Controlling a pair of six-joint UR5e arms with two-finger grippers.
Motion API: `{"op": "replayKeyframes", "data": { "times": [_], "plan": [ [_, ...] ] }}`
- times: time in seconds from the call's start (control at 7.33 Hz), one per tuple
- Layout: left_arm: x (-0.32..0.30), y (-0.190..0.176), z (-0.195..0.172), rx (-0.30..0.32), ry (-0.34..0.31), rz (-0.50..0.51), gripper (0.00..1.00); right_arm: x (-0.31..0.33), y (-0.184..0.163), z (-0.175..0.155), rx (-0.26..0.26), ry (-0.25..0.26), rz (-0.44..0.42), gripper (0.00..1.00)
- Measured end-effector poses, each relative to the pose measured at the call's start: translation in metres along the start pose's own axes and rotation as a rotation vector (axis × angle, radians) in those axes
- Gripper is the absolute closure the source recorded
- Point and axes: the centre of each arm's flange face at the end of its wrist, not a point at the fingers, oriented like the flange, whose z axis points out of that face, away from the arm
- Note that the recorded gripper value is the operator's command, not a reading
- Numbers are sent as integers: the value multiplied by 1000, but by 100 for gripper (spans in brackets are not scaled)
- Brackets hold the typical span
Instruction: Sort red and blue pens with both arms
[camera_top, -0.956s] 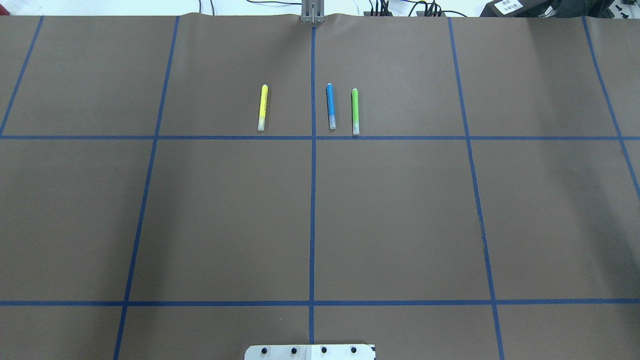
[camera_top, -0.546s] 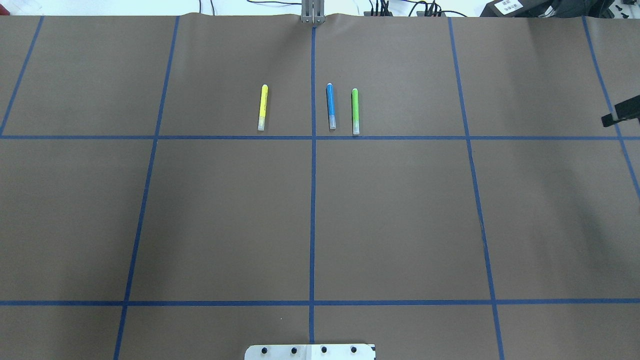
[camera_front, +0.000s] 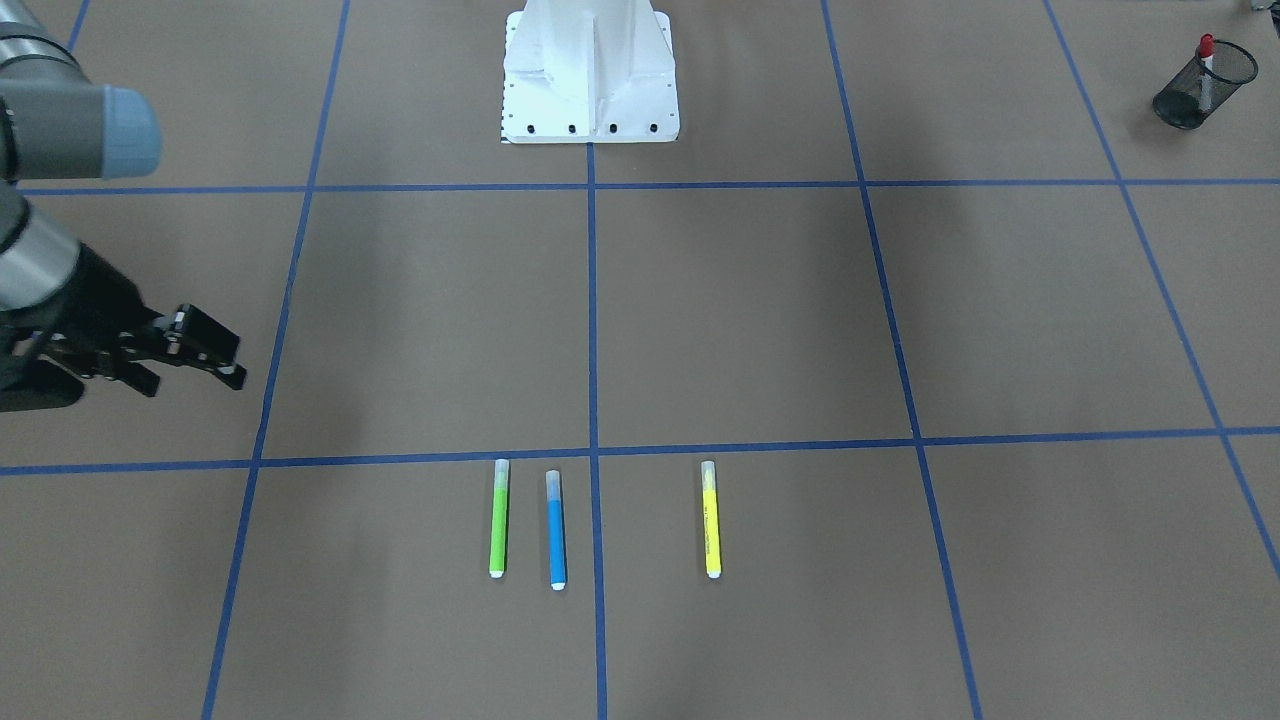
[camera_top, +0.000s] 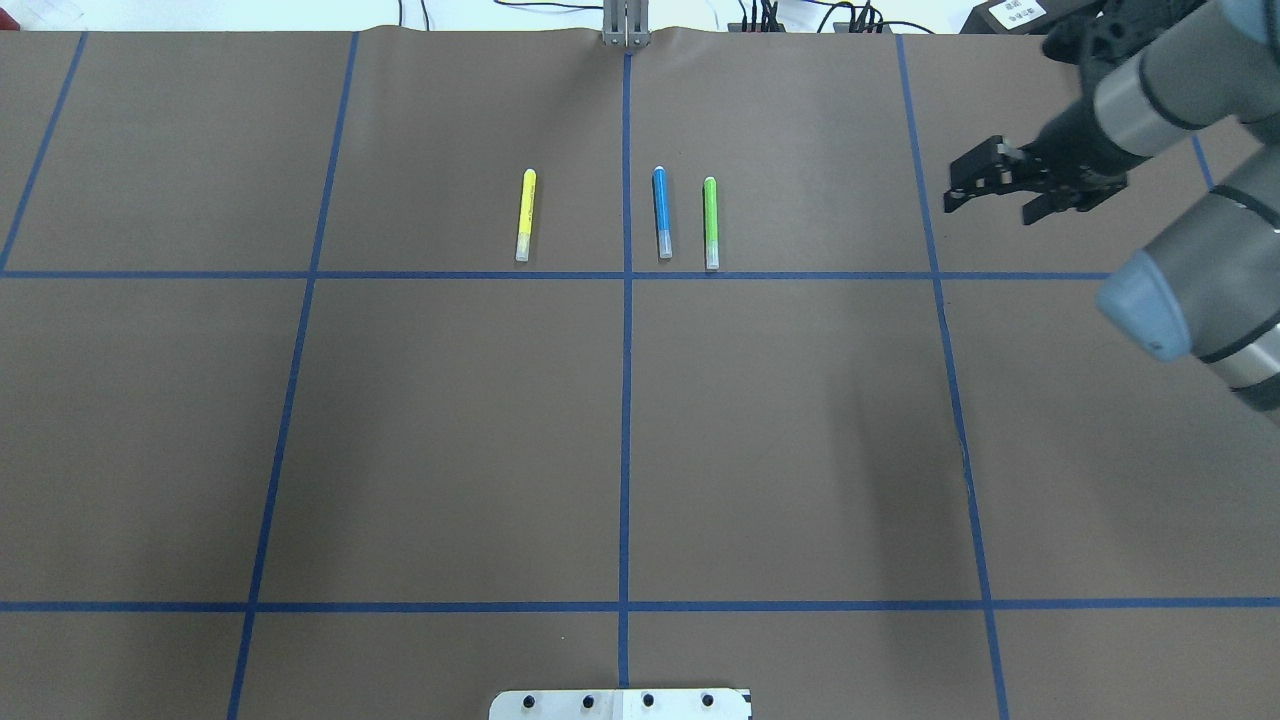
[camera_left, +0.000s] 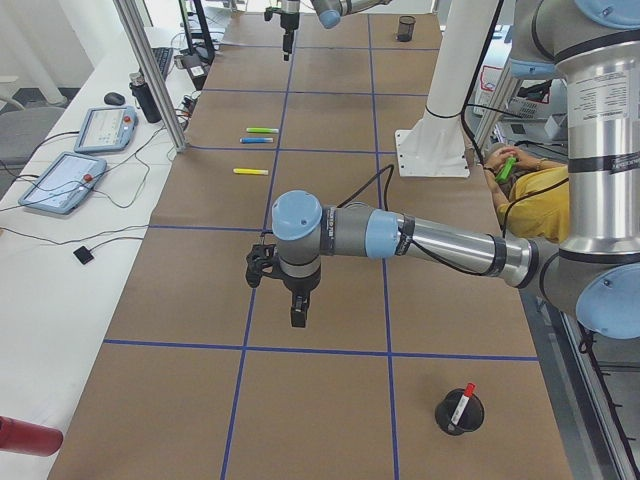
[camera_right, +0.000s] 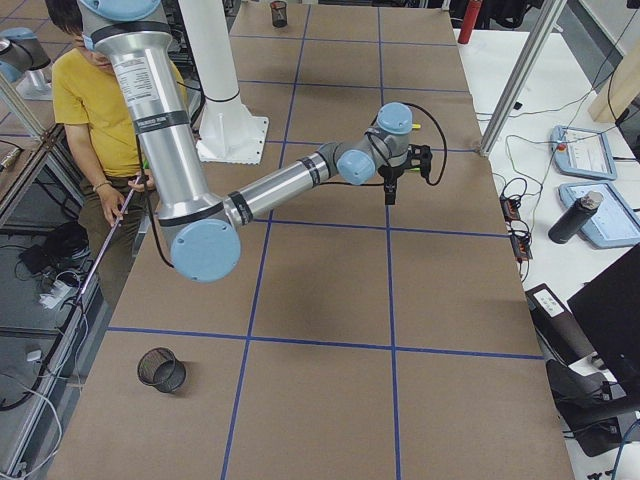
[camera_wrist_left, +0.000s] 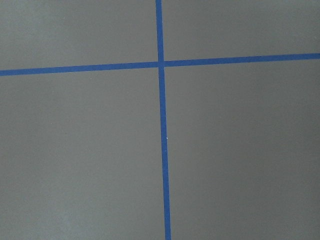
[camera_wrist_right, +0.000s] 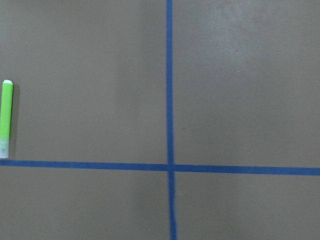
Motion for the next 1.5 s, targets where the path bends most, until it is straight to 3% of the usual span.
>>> {"op": "replayKeyframes", "data": {
  "times": [0.41,1.09,1.23,1.5],
  "plan": [
    [-5,0,6,-13,3,-9,0,-133,-15,77,24,48,101,0],
    [-26,1,26,-34,3,-30,0,-267,-10,154,55,136,83,1],
    [-32,0,33,-29,3,-26,0,-276,-11,166,55,157,83,4],
    [-48,-2,49,-10,3,-10,0,-280,-10,182,54,175,74,30]
  ]
}}
